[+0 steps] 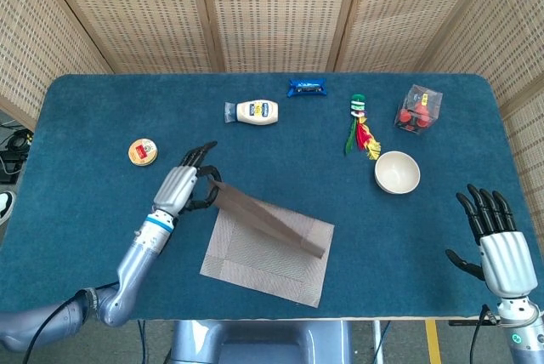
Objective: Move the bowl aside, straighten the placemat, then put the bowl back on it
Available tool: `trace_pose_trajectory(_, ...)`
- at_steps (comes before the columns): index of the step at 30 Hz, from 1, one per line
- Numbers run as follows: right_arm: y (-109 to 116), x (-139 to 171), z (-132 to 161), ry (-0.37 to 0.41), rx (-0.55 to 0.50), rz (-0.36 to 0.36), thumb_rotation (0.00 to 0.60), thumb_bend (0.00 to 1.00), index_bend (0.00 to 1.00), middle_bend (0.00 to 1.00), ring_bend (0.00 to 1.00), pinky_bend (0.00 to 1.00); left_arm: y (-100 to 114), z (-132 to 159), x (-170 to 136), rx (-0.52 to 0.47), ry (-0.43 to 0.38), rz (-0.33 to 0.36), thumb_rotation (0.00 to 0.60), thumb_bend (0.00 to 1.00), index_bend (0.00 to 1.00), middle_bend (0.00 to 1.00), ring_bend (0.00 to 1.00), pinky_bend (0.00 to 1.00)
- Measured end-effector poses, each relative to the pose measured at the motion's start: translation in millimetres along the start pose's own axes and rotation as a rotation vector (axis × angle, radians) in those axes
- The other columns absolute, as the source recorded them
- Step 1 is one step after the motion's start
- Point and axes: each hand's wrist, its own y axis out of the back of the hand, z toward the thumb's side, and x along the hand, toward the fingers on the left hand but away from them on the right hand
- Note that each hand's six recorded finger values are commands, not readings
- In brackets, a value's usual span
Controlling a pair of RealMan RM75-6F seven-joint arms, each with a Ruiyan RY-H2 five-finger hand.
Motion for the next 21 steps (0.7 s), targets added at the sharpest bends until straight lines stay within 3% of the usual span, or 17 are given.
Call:
trace_pose_trajectory(9,-1,0,2,0.003,0.004,0.006,0.600,0.00,0.08,0.00,0.00,0.00,53,-58,22,-0.027,0.219,0.130,0.600,0.63,0.82,0.00,0.00,0.00)
trace_pose_trajectory(17,0,1,2,0.004,0.001,0.005,0.600,0.00,0.08,0.00,0.00,0.00,93,-110,16,0.133,0.422,0.249,0.600,0.63,0.82,0.00,0.00,0.00)
trace_pose_trajectory(21,-1,2,3,0.005,0.000,0.010,0.600,0.00,0.08,0.00,0.00,0.00,102,-122,13,0.175,0.459,0.277,0.600,0.63,0.82,0.00,0.00,0.00)
